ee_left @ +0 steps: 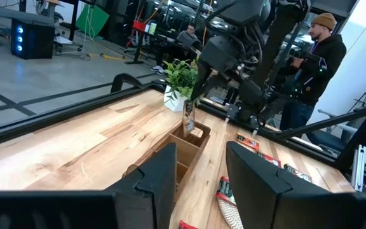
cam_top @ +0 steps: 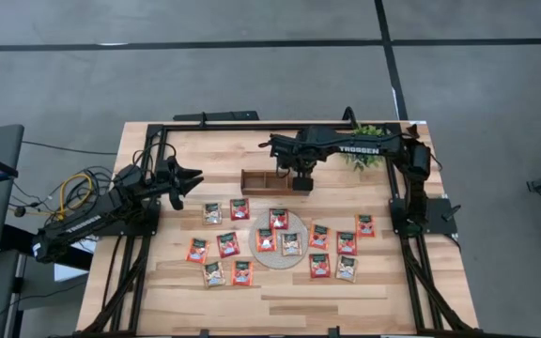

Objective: Pick & Place Tea
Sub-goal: Put the brown tea bag into the right section of the wooden organizer

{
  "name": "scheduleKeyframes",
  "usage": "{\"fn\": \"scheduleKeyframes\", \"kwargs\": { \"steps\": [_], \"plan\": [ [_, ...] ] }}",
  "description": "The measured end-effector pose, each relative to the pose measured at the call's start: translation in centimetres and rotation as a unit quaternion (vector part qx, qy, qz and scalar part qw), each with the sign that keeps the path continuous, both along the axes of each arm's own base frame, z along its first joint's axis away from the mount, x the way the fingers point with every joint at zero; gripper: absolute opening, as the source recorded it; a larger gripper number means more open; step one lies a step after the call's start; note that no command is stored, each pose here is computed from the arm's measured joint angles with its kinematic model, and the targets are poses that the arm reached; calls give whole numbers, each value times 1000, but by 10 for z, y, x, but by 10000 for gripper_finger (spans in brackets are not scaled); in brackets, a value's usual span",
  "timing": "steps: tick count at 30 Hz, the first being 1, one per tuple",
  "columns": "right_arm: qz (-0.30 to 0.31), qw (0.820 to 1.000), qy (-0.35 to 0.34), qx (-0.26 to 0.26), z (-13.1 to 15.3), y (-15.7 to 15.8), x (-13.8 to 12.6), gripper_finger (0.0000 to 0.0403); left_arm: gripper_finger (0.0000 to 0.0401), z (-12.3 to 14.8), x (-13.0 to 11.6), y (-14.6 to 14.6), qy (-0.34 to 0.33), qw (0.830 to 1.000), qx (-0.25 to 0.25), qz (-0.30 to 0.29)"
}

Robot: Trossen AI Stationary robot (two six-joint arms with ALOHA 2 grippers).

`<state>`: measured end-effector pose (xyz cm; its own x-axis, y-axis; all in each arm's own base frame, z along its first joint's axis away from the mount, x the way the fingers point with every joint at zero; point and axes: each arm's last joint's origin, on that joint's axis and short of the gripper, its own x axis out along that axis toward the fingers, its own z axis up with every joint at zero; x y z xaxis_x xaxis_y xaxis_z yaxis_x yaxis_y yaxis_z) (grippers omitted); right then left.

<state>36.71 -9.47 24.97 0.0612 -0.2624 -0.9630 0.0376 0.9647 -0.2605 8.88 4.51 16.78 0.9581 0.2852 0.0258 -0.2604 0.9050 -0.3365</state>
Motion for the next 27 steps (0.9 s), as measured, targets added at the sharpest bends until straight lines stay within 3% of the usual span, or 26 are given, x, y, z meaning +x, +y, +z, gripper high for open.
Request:
{"fn": "scheduleKeyframes", "kwargs": {
  "steps": [7, 27],
  "plan": [
    [1, 1000, 9, 3, -20, 1, -3, 0, 128, 0, 0, 0, 0, 1000, 0, 0],
    [30, 999, -9, -17, -20, -6, 1, 0, 128, 0, 0, 0, 0, 1000, -1, 0]
  ]
}}
